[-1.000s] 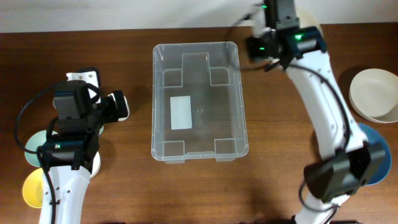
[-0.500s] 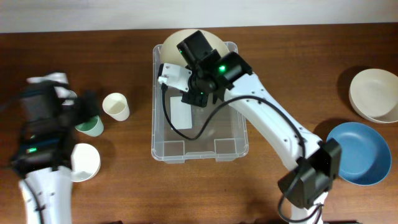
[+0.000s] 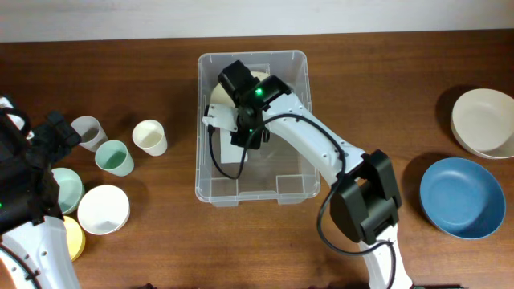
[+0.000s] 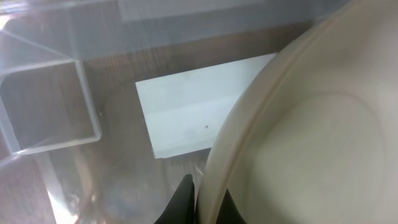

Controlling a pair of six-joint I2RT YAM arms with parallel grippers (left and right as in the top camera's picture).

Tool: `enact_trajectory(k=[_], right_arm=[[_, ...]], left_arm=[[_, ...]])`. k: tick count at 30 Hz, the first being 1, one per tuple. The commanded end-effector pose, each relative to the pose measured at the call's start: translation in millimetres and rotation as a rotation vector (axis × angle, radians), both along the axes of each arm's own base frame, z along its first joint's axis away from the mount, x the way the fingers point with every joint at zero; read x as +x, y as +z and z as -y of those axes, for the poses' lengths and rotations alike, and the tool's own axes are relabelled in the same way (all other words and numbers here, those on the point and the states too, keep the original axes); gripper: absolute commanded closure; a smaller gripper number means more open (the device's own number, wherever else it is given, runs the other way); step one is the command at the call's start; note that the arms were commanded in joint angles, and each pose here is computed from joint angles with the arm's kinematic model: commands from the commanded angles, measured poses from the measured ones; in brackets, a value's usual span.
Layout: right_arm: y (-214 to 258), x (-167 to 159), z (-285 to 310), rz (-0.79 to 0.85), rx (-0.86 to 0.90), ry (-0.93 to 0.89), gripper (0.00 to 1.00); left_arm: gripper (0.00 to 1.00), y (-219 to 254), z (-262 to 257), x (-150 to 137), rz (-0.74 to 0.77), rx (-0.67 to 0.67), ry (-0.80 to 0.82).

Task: Pack container
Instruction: 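Carry the cream bowl into the container and release it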

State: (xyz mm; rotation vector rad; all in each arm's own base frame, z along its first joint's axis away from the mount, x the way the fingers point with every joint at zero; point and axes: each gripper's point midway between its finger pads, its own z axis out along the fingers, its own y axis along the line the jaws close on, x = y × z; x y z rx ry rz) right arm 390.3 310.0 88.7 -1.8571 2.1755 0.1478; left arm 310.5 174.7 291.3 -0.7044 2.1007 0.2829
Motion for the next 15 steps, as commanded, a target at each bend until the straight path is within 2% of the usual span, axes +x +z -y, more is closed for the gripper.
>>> enact_trajectory(k=[1,3,5,9,15], right_arm=[[-20,0,2,-0.032,-0.021,0.007,0.96],[-22,0,3,-0.037,-0.024,0.003,0.96],[-22,2,6,-0.04,-0.022,-0.015,0.91],[-22,8,13,-0.054,-0.016,-0.082,0.66],[-2,8,19,-0.043,0.002,-0.12,0.59]], left_arm=[[0.01,3,1,2,0.015,-0.015,-0.003],[0.01,3,2,3,0.017,-0.018,-0.009],[0.01,3,3,3,0.018,-0.02,-0.012],[0.01,3,5,4,0.022,-0.028,-0.025],[0.01,0,14,11,0.006,-0.017,-0.101]])
